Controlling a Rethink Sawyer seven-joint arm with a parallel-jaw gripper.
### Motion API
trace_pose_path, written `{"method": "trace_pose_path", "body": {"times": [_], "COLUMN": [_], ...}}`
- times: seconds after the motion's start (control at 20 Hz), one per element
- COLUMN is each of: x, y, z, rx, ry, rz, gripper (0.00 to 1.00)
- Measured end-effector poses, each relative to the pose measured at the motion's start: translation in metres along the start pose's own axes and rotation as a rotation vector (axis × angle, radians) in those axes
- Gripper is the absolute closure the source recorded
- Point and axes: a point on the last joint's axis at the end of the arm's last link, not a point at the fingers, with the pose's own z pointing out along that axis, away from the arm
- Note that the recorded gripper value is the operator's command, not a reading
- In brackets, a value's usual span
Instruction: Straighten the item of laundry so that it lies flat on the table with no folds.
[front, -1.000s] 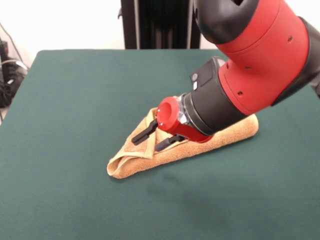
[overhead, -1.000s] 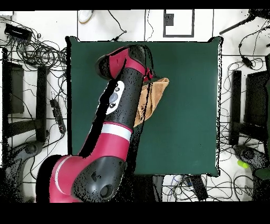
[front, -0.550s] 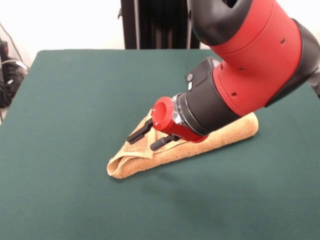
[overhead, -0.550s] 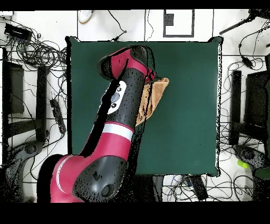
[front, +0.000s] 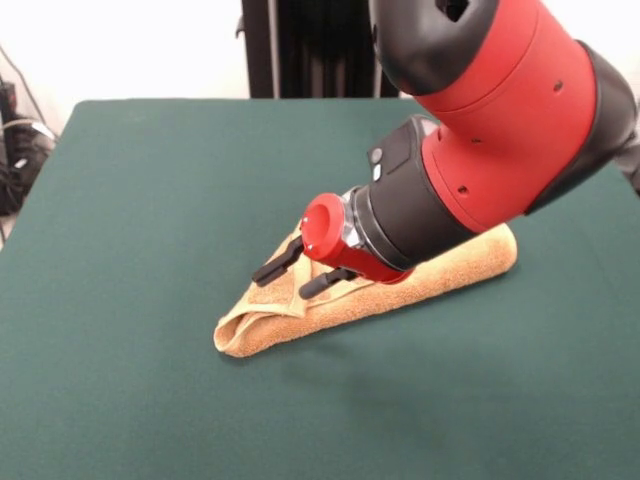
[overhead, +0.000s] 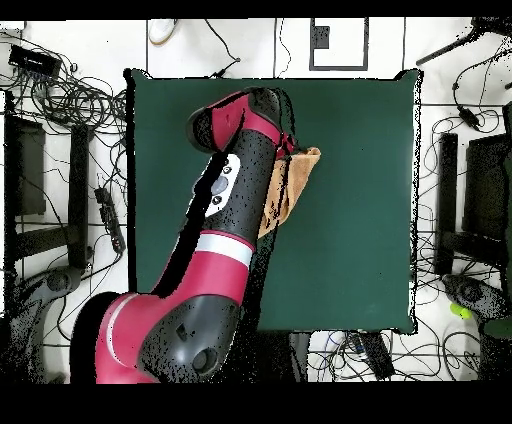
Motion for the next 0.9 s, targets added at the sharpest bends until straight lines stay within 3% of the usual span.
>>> {"method": "trace_pose_path", "body": {"times": [0.55, 0.9], "x": [-0.001, -0.005], "y": [0.013, 0.027], "z": [-0.001, -0.004], "rx": [-0.056, -0.131], "ry": [0.003, 0.002], "rz": [0.011, 0.03], "gripper": [0.0, 0.0]}}
